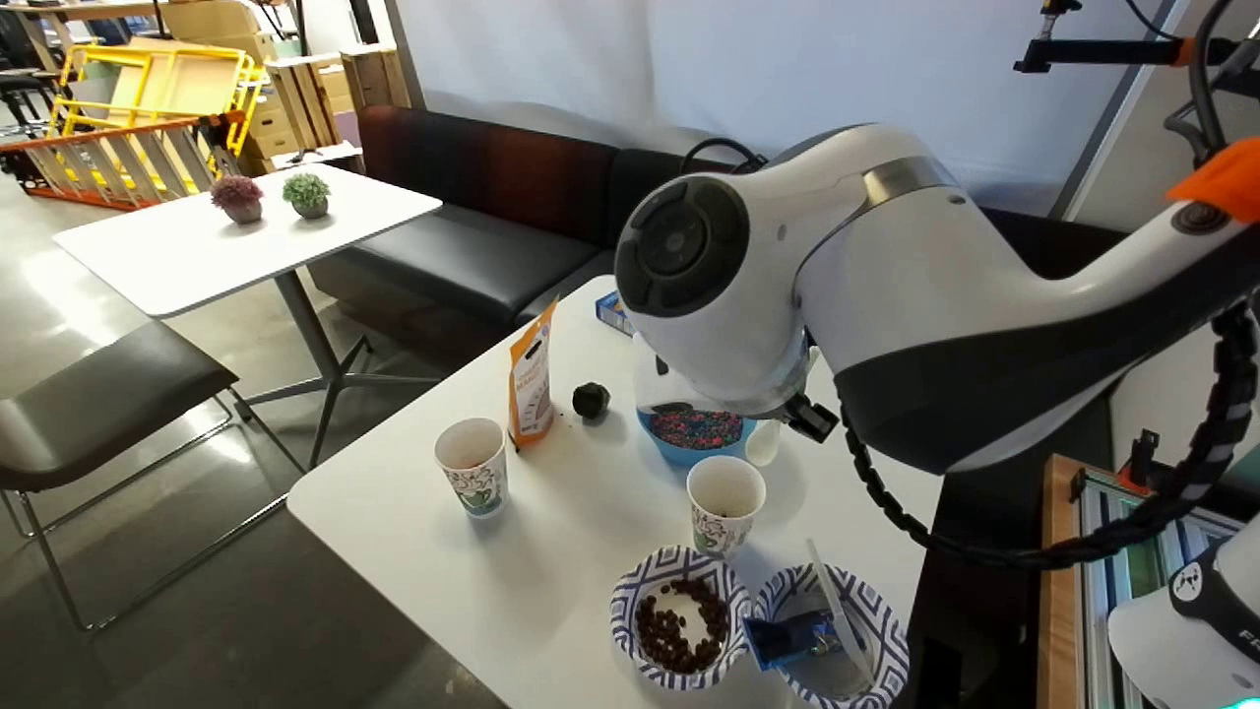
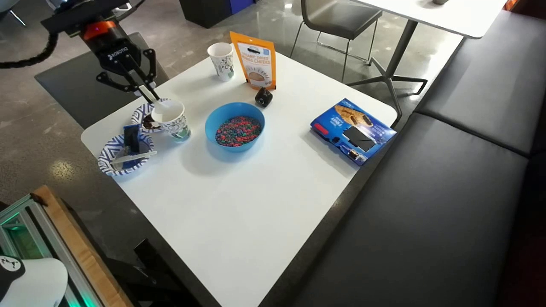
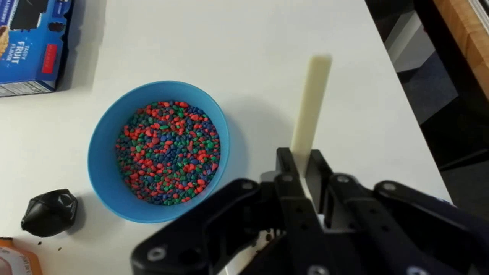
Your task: Put the brown objects into the cup
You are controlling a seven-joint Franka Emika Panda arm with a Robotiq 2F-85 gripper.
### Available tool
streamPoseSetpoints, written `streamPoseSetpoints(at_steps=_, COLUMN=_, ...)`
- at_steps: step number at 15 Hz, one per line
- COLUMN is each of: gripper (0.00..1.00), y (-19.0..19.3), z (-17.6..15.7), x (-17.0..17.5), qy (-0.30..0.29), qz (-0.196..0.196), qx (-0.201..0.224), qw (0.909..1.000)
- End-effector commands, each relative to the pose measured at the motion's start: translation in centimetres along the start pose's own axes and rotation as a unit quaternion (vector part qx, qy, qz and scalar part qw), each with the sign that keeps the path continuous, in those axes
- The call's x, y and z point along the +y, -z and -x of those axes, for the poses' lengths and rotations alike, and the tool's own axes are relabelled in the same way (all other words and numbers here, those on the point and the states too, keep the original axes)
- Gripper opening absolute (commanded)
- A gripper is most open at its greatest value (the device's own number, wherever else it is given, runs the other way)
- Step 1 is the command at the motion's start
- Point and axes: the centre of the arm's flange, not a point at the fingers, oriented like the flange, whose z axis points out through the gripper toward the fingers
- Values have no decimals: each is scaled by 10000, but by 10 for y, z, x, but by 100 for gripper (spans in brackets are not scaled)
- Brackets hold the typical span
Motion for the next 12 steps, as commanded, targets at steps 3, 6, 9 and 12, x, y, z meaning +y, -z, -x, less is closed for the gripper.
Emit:
streamPoseSetpoints(at_steps=3, gripper=3, y=9, z=-17, x=3, qy=24, qz=-53, qx=-97, qw=9999)
streamPoseSetpoints(at_steps=6, gripper=3, y=13, z=-8, x=8, qy=31, qz=36, qx=304, qw=9995)
streamPoseSetpoints(at_steps=9, gripper=3, y=22, z=-5, x=14, qy=193, qz=195, qx=1079, qw=9938)
streamPoseSetpoints(at_steps=12, gripper=3, y=26, z=-1, x=25, qy=535, qz=335, qx=1889, qw=9800)
